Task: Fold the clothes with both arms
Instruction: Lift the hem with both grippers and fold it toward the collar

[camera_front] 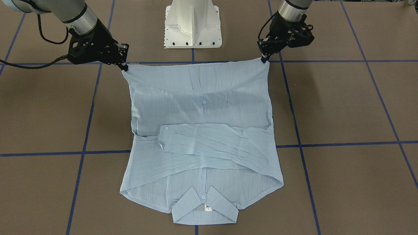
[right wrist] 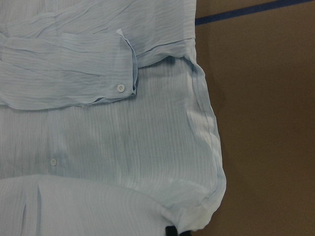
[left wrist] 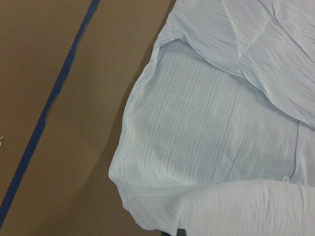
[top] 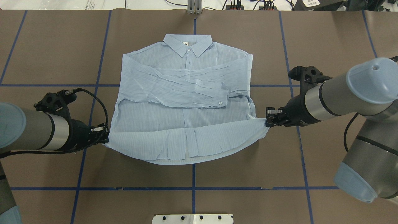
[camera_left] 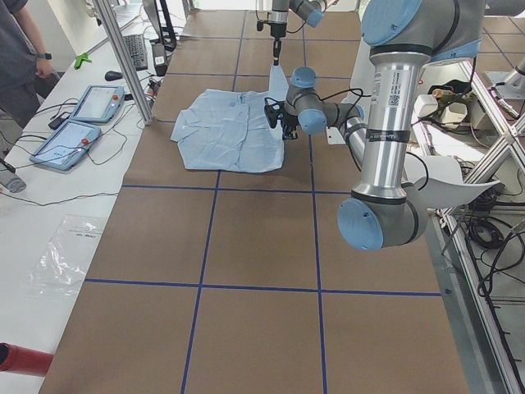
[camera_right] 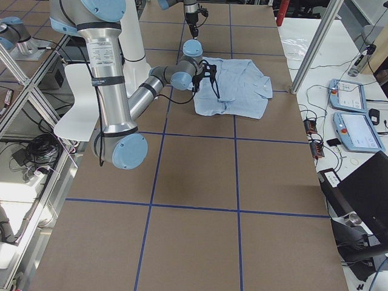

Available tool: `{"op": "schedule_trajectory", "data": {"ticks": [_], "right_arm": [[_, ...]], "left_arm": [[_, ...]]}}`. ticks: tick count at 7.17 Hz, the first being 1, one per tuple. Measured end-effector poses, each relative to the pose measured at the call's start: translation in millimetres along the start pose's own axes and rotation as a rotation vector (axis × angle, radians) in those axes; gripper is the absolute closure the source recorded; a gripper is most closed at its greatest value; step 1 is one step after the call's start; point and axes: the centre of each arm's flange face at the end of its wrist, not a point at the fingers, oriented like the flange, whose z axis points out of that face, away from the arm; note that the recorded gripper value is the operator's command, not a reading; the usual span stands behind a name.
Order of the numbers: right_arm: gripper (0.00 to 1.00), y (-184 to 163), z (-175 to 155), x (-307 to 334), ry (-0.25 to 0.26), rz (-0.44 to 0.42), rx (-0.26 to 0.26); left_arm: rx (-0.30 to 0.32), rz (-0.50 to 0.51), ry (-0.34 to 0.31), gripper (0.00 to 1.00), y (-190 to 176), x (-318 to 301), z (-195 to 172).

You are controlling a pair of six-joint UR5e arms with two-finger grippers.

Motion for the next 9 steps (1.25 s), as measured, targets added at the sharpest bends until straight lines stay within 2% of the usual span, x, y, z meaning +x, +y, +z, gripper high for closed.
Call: {"op": "schedule_trajectory", "data": {"ticks": [3,5,9], "right_arm": [[1.00,-47,1,-21,-0.011,0.012,0.061],[1.00,-85,-1,-32,-0.007,0.008,0.108],[1.00,-163,6,-52,0.029,0.026,0.167]], "left_arm": [[0.051,0.013,0.032,1.00,-48,11,-18],[0.095,0.022,0.044,1.00,-95,26,-23],[0.151,-0.008,0.026,1.00,-172,65,2]]}}
